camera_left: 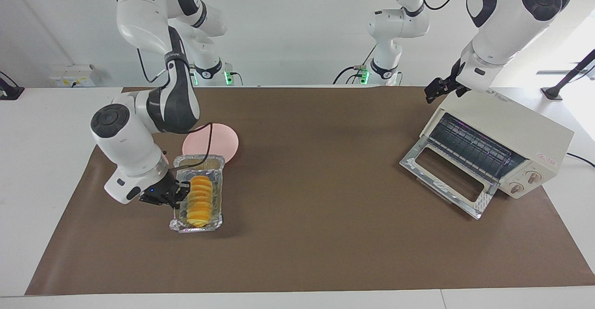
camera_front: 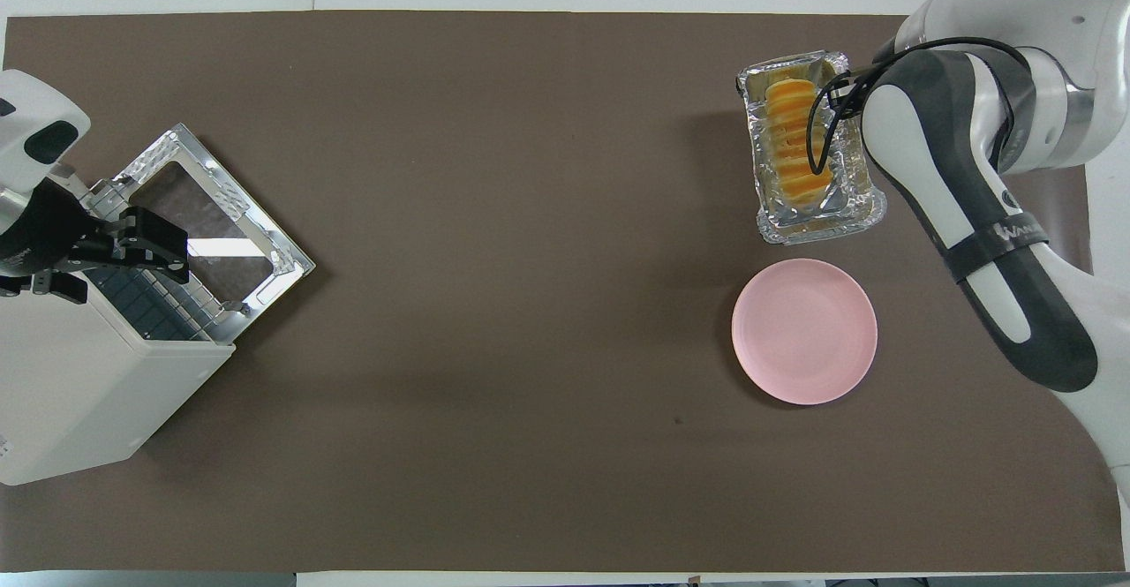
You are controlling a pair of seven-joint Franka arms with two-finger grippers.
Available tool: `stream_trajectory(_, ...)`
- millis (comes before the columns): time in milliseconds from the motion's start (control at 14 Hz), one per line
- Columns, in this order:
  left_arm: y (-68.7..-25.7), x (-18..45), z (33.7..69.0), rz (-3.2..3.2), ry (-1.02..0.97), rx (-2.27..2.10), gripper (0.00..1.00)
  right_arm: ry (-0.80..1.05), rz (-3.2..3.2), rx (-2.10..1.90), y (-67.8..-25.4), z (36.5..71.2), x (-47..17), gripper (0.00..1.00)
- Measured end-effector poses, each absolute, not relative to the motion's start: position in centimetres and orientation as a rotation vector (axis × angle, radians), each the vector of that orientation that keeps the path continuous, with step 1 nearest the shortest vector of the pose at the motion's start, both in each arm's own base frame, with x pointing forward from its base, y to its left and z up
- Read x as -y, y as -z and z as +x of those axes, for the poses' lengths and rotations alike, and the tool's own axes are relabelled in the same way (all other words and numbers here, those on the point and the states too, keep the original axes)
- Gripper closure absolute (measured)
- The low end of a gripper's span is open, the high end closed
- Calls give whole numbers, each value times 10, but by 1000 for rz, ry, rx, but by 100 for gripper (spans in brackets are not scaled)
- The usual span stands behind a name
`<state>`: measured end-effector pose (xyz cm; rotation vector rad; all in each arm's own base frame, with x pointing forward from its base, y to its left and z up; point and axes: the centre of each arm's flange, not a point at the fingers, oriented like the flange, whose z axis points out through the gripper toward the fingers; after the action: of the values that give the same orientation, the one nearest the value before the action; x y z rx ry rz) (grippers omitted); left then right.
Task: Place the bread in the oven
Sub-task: 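Grasp the foil tray and slide it toward the toaster oven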
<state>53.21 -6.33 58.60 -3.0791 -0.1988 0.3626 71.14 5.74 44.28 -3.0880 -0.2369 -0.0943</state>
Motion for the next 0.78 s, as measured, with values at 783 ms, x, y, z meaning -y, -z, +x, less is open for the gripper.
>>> stream_trajectory(783, -586, 63, 532, -3079, -363, 199, 0, 29, -3017, 10, -465, 620, -333, 98)
